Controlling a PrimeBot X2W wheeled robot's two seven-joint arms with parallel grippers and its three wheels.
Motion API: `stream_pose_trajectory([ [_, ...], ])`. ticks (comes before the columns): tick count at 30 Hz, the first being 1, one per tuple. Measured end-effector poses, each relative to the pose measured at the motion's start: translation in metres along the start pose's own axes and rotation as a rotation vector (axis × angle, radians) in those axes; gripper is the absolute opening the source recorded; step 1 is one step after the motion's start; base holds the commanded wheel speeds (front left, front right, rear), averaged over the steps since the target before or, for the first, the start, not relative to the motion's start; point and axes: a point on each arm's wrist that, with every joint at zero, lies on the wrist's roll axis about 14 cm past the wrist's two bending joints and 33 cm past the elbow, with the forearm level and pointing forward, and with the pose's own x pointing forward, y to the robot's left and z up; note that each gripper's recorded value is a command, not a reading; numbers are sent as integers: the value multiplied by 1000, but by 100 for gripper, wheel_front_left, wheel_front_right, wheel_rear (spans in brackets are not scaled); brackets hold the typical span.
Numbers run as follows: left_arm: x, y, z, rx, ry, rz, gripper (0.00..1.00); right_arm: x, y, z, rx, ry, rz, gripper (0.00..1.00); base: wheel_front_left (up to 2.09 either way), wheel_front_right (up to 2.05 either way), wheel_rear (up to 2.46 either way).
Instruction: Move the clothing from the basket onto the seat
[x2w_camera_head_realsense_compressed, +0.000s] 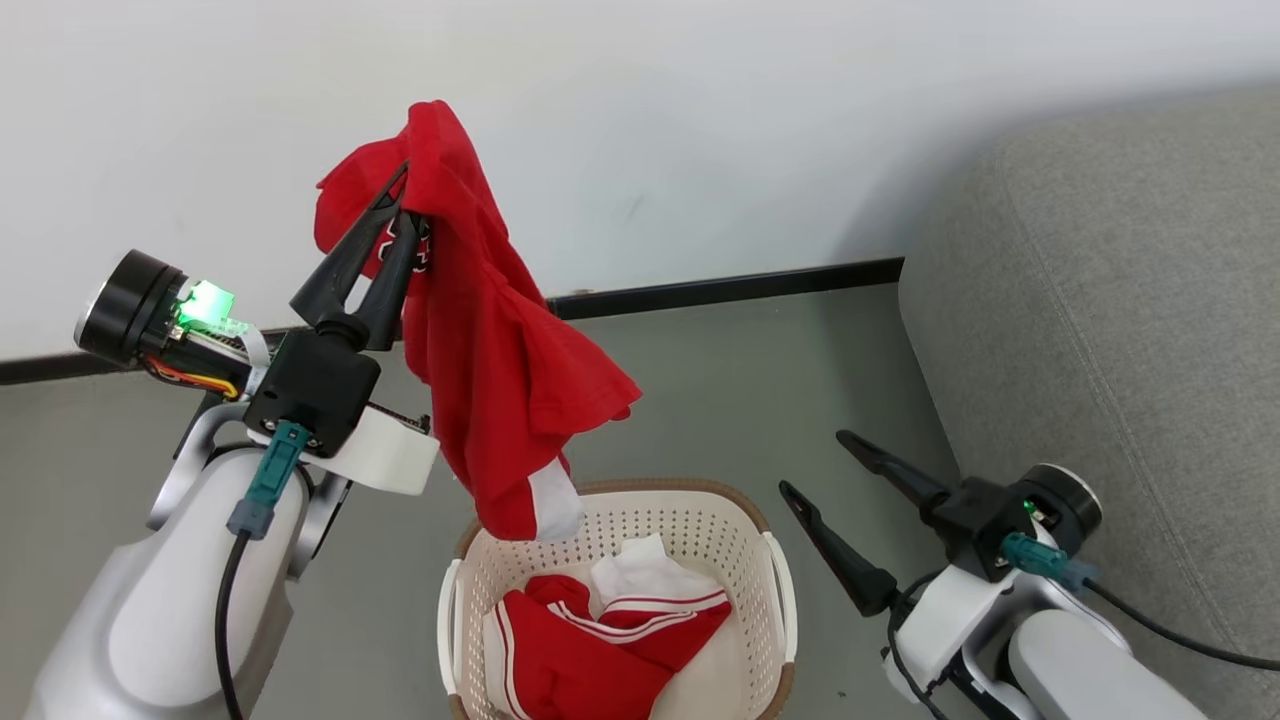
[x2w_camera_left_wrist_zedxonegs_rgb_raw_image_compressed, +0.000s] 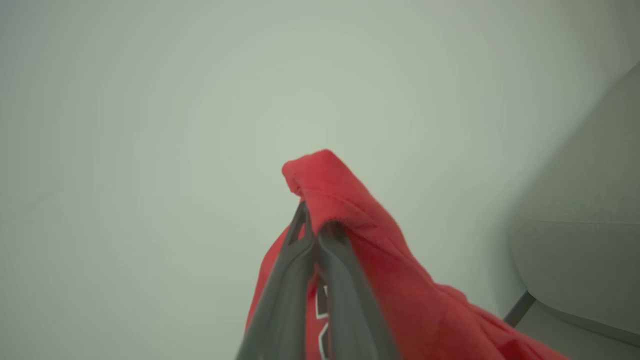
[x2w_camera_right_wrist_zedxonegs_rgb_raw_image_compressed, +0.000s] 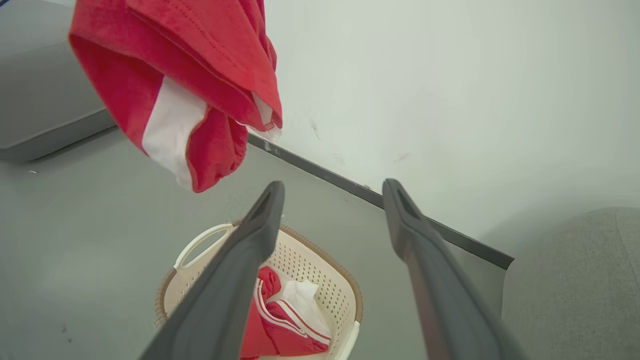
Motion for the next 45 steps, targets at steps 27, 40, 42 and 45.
stream_pose_trajectory([
  [27,-3,-27,81,16,-85,-99,0,-12,136,34,89,-55,383,100,0,0,0],
  [40,5,-44,106,17,-114,-150,0,1,137,32,103,-33,399,100,0,0,0],
  [42,5,-46,108,18,-111,-162,0,3,141,34,110,-34,411,100,0,0,0],
  [45,6,-48,109,20,-106,-167,0,3,155,35,137,-33,446,100,0,0,0],
])
